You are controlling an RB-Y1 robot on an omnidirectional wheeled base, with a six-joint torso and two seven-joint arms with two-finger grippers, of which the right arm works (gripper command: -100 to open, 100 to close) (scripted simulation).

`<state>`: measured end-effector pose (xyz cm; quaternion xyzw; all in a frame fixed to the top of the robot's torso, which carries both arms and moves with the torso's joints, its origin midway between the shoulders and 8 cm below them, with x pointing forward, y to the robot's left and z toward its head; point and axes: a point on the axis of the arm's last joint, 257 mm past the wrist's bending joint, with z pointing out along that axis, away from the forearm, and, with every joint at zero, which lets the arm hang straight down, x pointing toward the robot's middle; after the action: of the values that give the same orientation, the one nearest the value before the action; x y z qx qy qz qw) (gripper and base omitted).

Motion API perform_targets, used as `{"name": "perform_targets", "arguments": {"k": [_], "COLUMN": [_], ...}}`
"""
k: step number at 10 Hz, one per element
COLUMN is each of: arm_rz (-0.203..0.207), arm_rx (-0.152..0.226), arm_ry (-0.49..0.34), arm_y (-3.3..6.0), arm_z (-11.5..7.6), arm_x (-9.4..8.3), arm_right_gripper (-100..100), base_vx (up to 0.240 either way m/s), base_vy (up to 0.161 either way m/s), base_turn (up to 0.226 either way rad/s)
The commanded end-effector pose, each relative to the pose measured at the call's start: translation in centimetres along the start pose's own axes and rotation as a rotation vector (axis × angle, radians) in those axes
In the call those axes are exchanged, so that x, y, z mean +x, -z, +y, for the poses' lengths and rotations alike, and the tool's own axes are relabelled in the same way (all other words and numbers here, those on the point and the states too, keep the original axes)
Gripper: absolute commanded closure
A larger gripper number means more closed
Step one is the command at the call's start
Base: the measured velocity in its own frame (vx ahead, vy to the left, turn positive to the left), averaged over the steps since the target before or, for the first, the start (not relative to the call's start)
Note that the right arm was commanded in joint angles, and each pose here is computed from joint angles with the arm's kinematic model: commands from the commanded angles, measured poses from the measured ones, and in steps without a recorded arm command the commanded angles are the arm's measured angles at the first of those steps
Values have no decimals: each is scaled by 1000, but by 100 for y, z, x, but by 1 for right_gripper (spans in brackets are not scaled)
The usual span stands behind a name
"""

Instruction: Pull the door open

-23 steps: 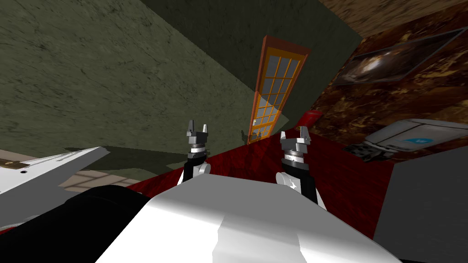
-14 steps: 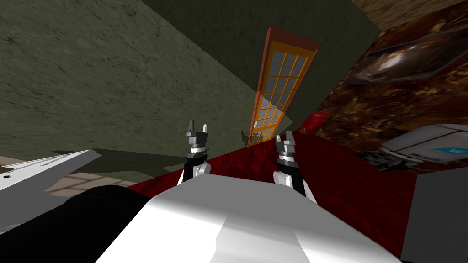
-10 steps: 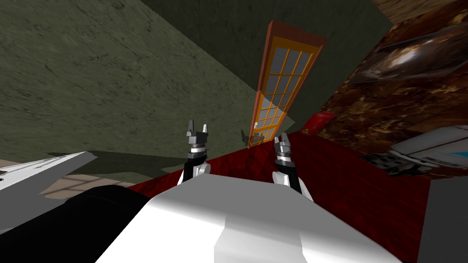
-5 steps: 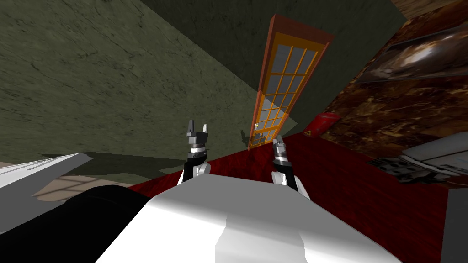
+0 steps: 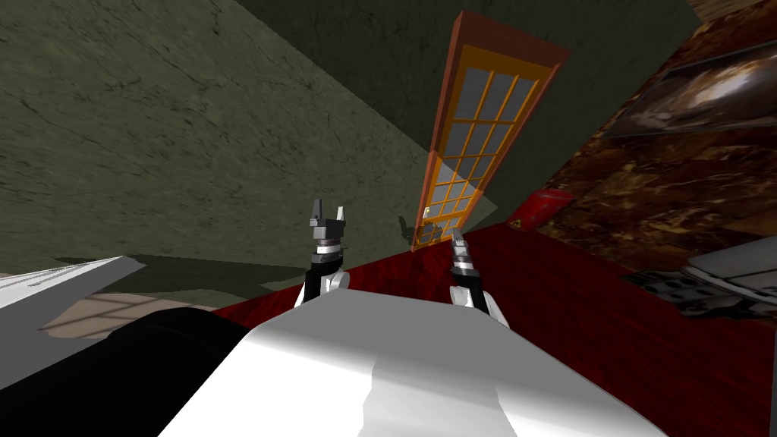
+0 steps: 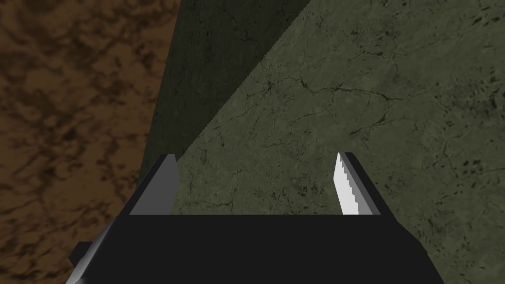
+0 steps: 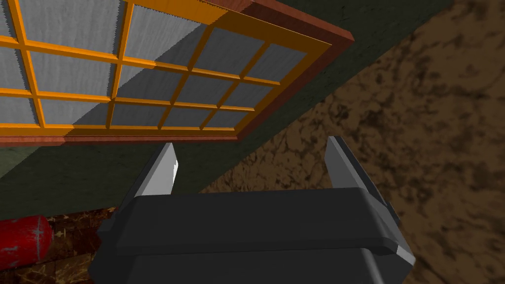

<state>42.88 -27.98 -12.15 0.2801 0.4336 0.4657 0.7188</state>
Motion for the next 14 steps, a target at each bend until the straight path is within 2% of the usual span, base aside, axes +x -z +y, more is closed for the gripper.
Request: {"name": "perform_targets", "arguments": {"k": [1, 14], "arm_rz": [14, 144], "arm_rx": [10, 74], "arm_ry": [42, 361], "arm_y": [19, 252], "arm_z": [-98, -871], "arm_x": [37, 385], "arm_right_gripper": [-100, -100], "base_vx": [85, 94], "base_vy": [-56, -51], "base_turn": [35, 35]}}
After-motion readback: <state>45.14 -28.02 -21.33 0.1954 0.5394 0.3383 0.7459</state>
